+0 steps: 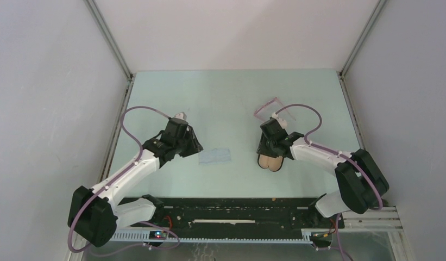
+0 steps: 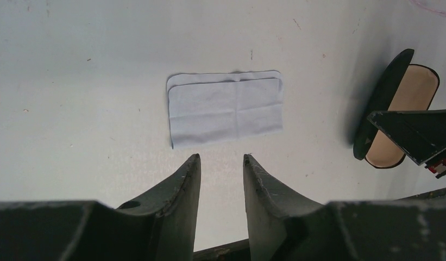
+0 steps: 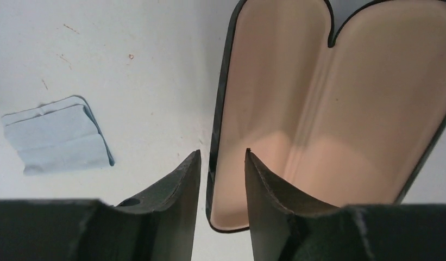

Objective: Organize the sunglasses

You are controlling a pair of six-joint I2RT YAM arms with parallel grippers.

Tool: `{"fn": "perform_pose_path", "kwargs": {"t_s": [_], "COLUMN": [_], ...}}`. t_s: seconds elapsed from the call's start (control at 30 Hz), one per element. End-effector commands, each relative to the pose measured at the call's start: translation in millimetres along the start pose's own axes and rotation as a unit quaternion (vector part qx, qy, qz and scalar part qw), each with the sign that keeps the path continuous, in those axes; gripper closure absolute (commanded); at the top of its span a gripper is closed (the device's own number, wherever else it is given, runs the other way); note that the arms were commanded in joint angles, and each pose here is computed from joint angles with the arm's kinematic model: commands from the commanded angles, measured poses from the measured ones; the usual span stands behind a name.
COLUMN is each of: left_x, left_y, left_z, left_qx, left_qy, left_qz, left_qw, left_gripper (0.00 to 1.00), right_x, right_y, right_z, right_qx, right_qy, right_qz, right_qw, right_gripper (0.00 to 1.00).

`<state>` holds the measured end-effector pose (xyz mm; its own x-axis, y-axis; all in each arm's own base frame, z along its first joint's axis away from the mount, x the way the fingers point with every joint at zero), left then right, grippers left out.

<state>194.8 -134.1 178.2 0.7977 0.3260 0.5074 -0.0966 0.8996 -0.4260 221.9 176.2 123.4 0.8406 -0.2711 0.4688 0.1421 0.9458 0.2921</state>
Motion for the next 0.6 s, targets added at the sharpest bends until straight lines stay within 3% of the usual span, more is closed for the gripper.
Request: {"fn": "perform_pose_path", "kwargs": {"t_s": [0.0,0.23,0.57], "left_x": [-3,-4,-8], "left_y": [2,4,7], "left_z": [4,5,3], "left_qx": [-0.003,-0.001,-0.001], "left_qy": [-0.005,-0.007,-0.001], "left_qz": [-0.005,-0.003,-0.008], "left_qw": [1.000,1.000,1.000], "left_gripper": [0.60,0.60,0.60], "right_x": [13,21,47], "right_y": [8,22,54], "right_z": [-9,-3,-10], "right_qx": [0.027,0.075,0.170], "right_qy": [-0.012,-0.023,-0.055], "right_qz": [-0.020,-0.053,-0.182], "right_qw": [0.999,0.996,0.967], "right_gripper": [0.61,0.98,1.00]}}
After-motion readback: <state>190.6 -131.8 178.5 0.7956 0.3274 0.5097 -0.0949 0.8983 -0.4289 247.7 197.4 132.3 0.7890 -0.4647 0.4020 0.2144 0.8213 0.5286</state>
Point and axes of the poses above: each gripper's point midway between its finger pads, its own z axis back along the fingers, its own y axis along the line the jaws close on, x = y × z, the point moved 9 cm from there along z, back along the fingers
